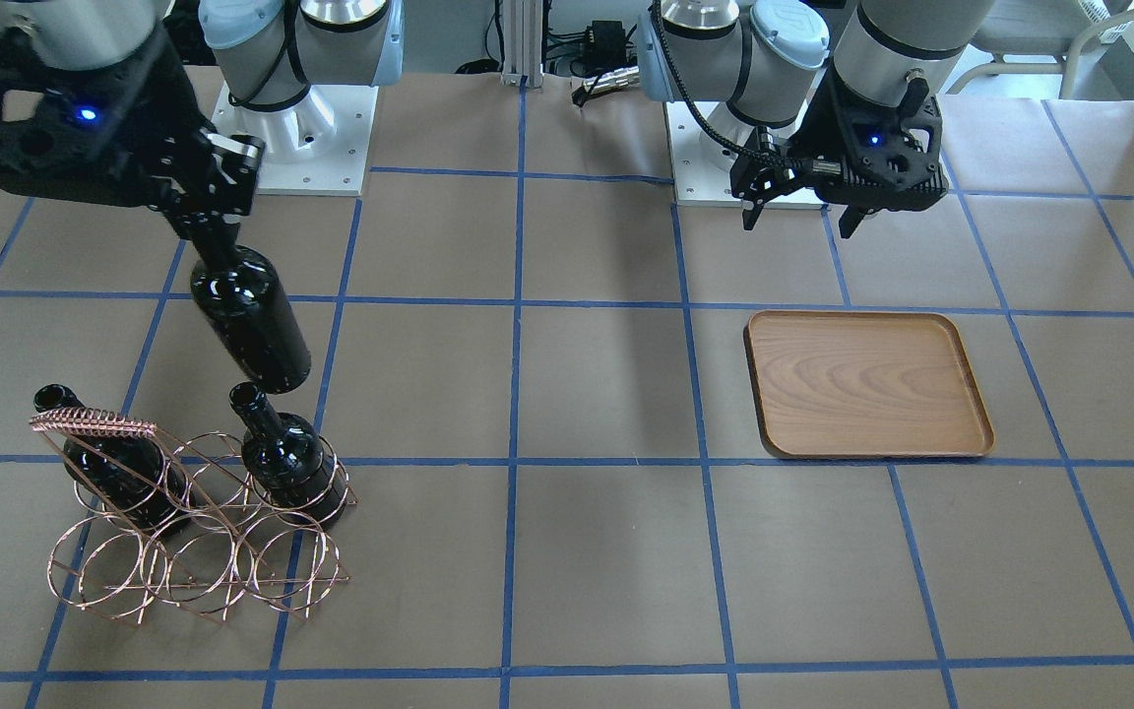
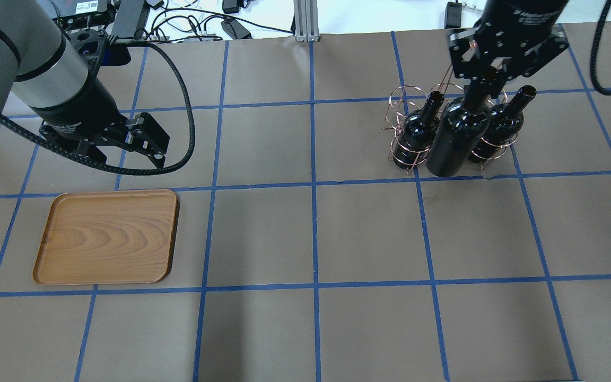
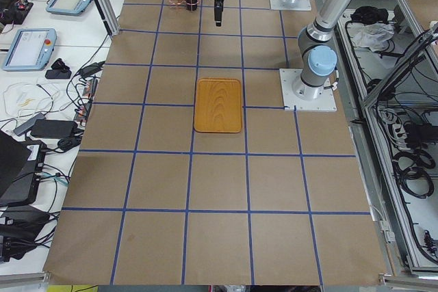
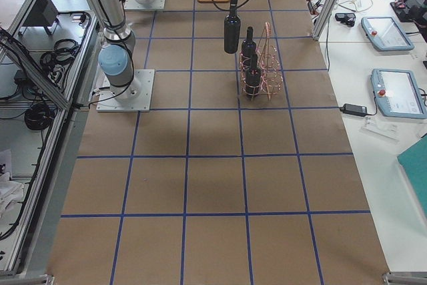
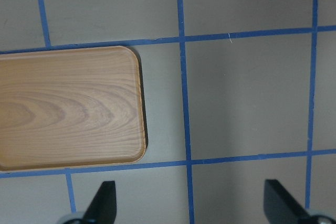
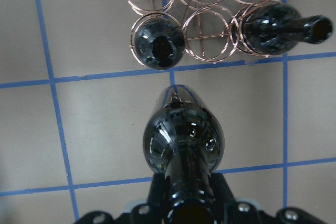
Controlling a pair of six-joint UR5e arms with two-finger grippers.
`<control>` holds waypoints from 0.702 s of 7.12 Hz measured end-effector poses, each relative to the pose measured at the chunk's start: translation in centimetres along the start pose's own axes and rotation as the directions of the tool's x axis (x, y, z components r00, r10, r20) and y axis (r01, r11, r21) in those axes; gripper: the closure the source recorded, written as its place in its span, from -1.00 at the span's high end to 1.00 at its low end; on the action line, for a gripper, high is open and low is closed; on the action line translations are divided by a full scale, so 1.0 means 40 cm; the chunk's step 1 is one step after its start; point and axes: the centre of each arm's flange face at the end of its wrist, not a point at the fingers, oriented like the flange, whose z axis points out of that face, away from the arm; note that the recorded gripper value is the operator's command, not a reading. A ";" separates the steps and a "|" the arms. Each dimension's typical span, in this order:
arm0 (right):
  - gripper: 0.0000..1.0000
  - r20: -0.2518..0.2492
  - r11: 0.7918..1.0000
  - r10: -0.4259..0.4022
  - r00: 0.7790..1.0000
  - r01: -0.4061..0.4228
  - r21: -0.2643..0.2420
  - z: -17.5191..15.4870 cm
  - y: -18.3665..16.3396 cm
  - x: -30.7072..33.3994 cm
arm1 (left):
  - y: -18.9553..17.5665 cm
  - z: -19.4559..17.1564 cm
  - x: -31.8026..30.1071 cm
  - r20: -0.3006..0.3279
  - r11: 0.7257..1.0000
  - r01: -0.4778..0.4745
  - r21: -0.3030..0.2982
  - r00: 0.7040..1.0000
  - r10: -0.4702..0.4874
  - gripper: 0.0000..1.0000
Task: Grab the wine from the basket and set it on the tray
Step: 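Pull the bottle out of the rack toward the tray with the right gripper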
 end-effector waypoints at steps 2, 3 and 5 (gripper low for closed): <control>-0.92 0.003 0.998 0.063 0.998 -0.063 -0.020 0.101 0.003 -0.213 | 0.001 -0.002 0.000 0.001 1.000 -0.002 0.002 1.000 0.002 1.00; -0.94 0.012 0.996 0.092 0.996 -0.092 0.001 0.150 0.012 -0.333 | 0.002 -0.004 0.000 0.001 1.000 -0.002 0.005 1.000 0.002 1.00; -0.94 0.030 0.985 0.171 0.985 -0.172 0.025 0.234 0.029 -0.497 | 0.003 -0.009 0.000 0.002 1.000 -0.002 0.010 1.000 0.002 1.00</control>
